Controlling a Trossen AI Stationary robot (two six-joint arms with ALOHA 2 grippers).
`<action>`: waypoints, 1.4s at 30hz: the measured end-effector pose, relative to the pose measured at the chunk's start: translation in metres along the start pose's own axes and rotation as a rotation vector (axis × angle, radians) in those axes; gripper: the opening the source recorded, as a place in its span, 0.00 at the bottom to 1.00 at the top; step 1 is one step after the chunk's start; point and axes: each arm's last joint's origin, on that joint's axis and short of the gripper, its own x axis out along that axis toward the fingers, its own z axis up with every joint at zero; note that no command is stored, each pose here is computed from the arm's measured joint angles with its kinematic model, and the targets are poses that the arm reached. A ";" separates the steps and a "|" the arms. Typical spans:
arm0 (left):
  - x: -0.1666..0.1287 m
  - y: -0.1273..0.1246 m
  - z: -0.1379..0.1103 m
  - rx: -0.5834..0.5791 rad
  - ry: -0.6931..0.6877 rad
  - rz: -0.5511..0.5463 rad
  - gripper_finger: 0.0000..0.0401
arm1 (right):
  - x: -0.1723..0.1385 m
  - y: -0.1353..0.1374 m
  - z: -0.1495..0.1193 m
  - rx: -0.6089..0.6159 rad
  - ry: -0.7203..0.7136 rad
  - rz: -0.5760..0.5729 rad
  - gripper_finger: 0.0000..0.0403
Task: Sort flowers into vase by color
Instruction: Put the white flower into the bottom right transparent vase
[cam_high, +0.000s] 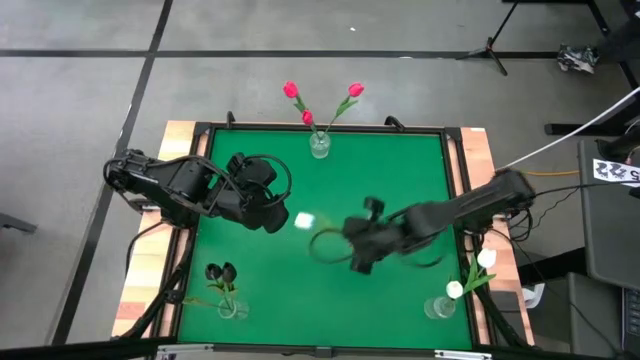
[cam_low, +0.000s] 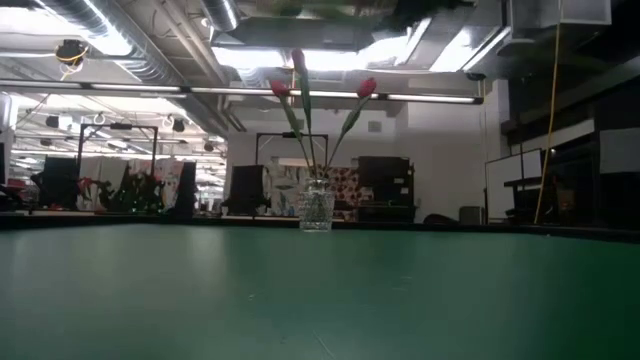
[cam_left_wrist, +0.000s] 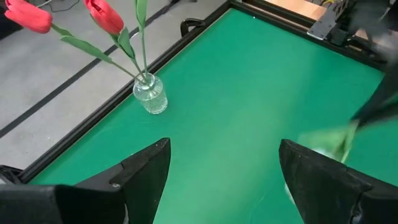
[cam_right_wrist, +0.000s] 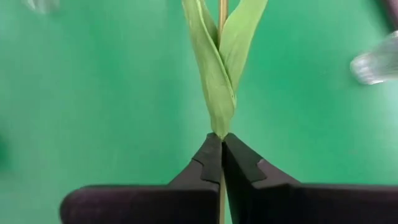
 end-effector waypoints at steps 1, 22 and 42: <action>0.000 0.000 0.000 -0.001 -0.001 0.000 0.73 | -0.015 -0.007 0.000 0.027 -0.042 -0.001 0.01; 0.000 0.001 0.002 -0.057 -0.059 0.045 0.73 | -0.189 -0.037 -0.121 0.334 -0.693 0.159 0.01; 0.000 0.002 0.003 -0.167 -0.098 0.071 0.73 | -0.185 -0.019 -0.215 0.326 -0.821 0.367 0.01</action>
